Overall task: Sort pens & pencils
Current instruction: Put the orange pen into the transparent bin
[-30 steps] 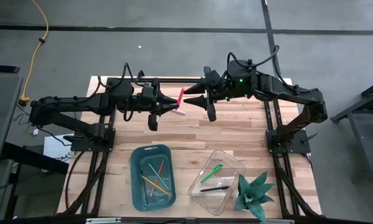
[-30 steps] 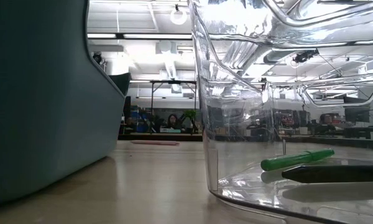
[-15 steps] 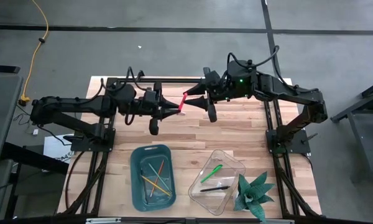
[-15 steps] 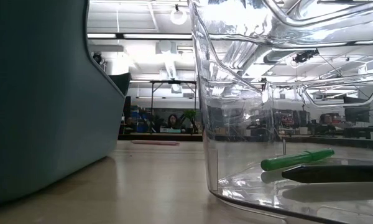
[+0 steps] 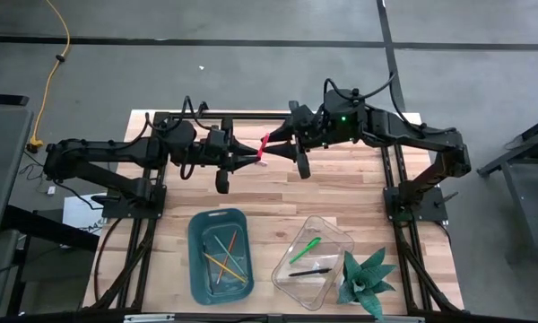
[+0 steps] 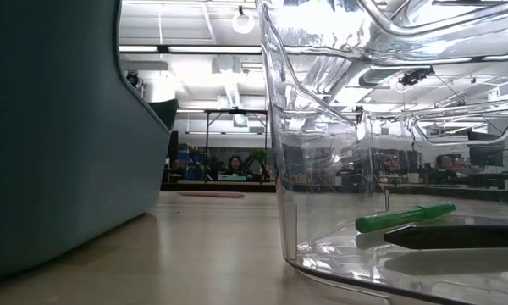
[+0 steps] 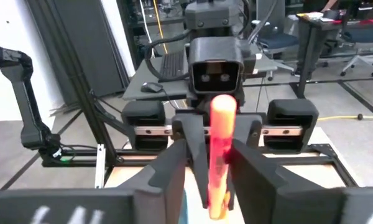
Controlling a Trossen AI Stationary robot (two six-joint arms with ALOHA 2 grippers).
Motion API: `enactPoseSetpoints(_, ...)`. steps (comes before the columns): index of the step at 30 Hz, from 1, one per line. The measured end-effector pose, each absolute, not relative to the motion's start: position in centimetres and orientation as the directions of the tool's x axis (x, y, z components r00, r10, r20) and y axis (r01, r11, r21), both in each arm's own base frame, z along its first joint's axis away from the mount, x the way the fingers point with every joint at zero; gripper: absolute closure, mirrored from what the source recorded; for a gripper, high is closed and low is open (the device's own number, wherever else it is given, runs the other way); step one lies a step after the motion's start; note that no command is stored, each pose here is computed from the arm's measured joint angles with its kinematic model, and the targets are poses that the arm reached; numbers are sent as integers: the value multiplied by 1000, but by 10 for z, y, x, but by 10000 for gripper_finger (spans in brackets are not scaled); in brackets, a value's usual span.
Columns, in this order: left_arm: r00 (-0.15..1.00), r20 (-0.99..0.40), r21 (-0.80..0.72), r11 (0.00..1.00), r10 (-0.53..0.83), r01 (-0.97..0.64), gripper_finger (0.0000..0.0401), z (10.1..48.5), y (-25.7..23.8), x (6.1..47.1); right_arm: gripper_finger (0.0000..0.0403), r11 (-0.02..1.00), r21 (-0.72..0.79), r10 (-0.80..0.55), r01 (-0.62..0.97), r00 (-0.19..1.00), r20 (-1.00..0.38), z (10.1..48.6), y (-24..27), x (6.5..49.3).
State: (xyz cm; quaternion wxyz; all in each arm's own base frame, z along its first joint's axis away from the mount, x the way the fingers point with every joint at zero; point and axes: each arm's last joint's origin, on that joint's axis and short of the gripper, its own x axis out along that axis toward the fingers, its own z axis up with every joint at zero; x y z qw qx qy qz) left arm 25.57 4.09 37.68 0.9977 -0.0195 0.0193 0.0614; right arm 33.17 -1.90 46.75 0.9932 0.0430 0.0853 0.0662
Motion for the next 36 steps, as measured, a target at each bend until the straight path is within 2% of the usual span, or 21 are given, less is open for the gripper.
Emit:
enactPoseSetpoints(8,992,-45,-40,992,121,-122,355,376,41,256,384,988,86,138,-125,976,-166,467,-19,333)
enactPoseSetpoints(10,992,-44,-39,992,120,-122,355,376,41,256,394,989,84,138,-126,977,-165,467,-19,333)
enactPoseSetpoints(16,995,-60,-14,996,85,-86,344,375,40,256,386,989,86,134,-120,975,-177,466,-19,333)
enactPoseSetpoints(22,983,-164,-21,996,82,-86,270,365,40,255,396,989,94,132,-116,971,-200,463,-19,332)
enactPoseSetpoints(27,977,-190,-16,995,97,-102,219,363,40,253,395,985,125,144,-116,956,-254,458,-19,331)
enactPoseSetpoints(31,959,-246,10,989,144,-146,213,361,48,243,396,979,171,168,-109,908,-384,445,-15,327)
enactPoseSetpoints(36,929,-314,38,980,198,-196,231,360,57,225,396,970,211,216,-123,832,-511,432,0,320)
